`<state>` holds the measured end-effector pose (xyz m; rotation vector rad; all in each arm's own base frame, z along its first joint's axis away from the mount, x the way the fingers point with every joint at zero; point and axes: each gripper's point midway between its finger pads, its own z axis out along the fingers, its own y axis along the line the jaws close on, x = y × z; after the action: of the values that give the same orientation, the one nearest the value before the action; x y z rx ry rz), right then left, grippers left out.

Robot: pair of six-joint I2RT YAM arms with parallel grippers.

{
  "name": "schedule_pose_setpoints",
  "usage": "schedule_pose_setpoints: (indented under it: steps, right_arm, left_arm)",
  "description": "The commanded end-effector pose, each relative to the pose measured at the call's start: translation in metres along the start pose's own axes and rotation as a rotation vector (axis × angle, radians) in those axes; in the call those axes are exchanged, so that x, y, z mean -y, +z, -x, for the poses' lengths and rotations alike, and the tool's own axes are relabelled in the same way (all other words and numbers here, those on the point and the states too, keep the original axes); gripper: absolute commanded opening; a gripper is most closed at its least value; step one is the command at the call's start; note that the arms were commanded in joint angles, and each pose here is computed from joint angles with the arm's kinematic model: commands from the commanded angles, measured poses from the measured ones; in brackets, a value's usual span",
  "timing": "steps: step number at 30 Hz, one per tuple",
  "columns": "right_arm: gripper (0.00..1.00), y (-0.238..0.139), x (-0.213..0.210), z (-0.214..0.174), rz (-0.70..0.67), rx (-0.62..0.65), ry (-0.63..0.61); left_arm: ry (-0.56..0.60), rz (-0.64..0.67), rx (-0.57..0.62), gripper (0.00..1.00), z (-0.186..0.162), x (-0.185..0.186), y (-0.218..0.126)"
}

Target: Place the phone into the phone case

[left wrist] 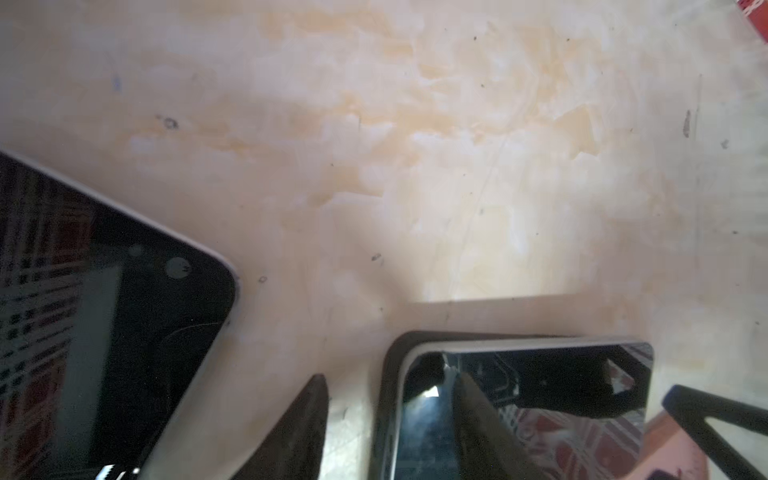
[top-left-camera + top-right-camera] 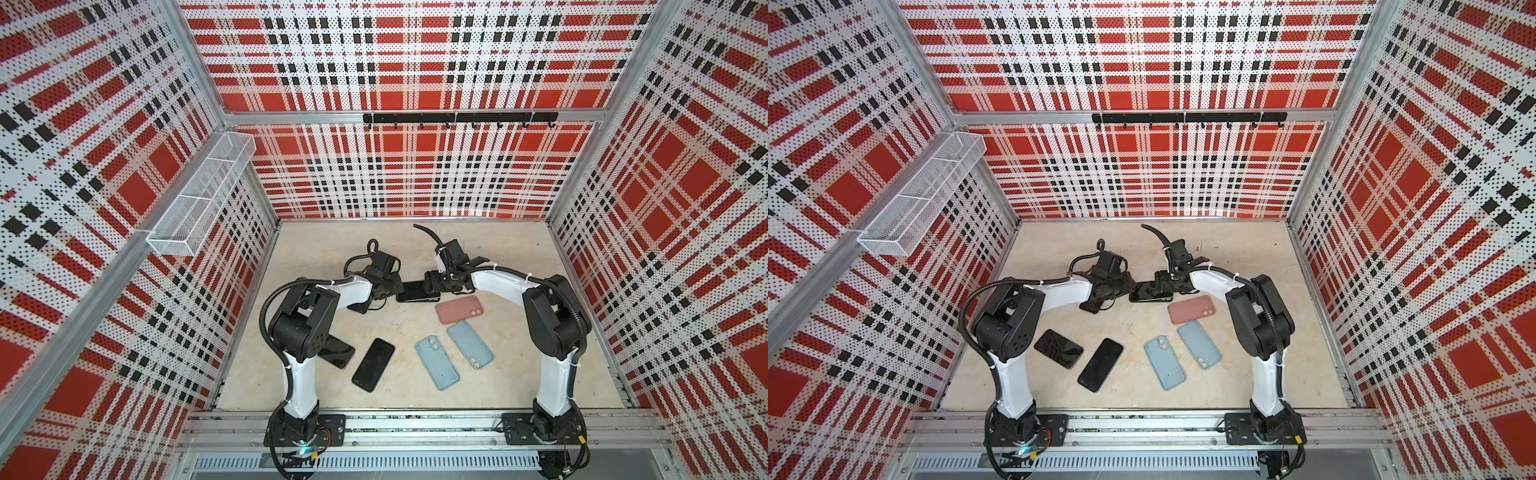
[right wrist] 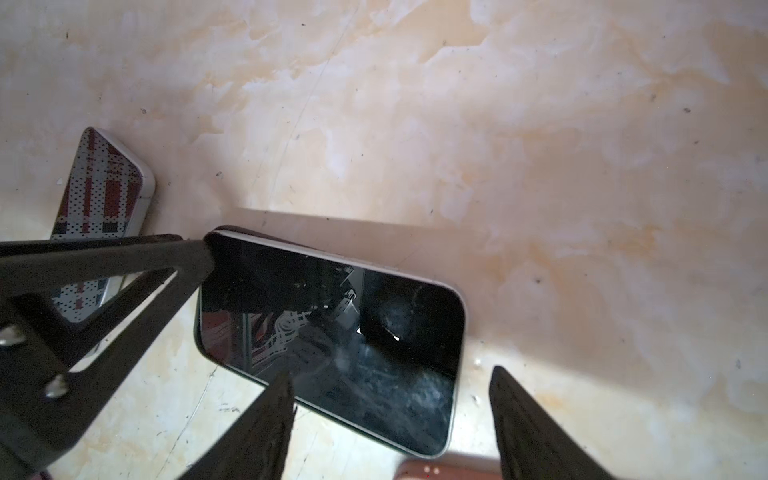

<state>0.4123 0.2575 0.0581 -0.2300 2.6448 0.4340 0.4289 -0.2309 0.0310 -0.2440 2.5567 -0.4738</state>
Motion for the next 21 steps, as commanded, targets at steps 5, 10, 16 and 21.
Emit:
schedule_pose_setpoints:
  steps: [5,10,16,21]
  right_arm:
    - [0.75,0.003,0.003,0.003,-0.016,0.026,0.002]
    - [0.75,0.006,0.005,-0.001,-0.004,0.012,0.016]
    - [0.75,0.010,0.005,-0.011,0.015,-0.013,0.030]
    - [0.73,0.011,0.005,-0.017,0.021,-0.023,0.036]
  left_arm:
    - [0.187,0.236,-0.101,0.47,-0.027,-0.033,0.012]
    - [0.200,0.241,-0.142,0.44,-0.037,-0.036,0.019]
    - [0.185,0.223,-0.160,0.38,-0.043,-0.034,0.020]
    - [0.133,0.185,-0.166,0.39,-0.045,-0.036,0.016]
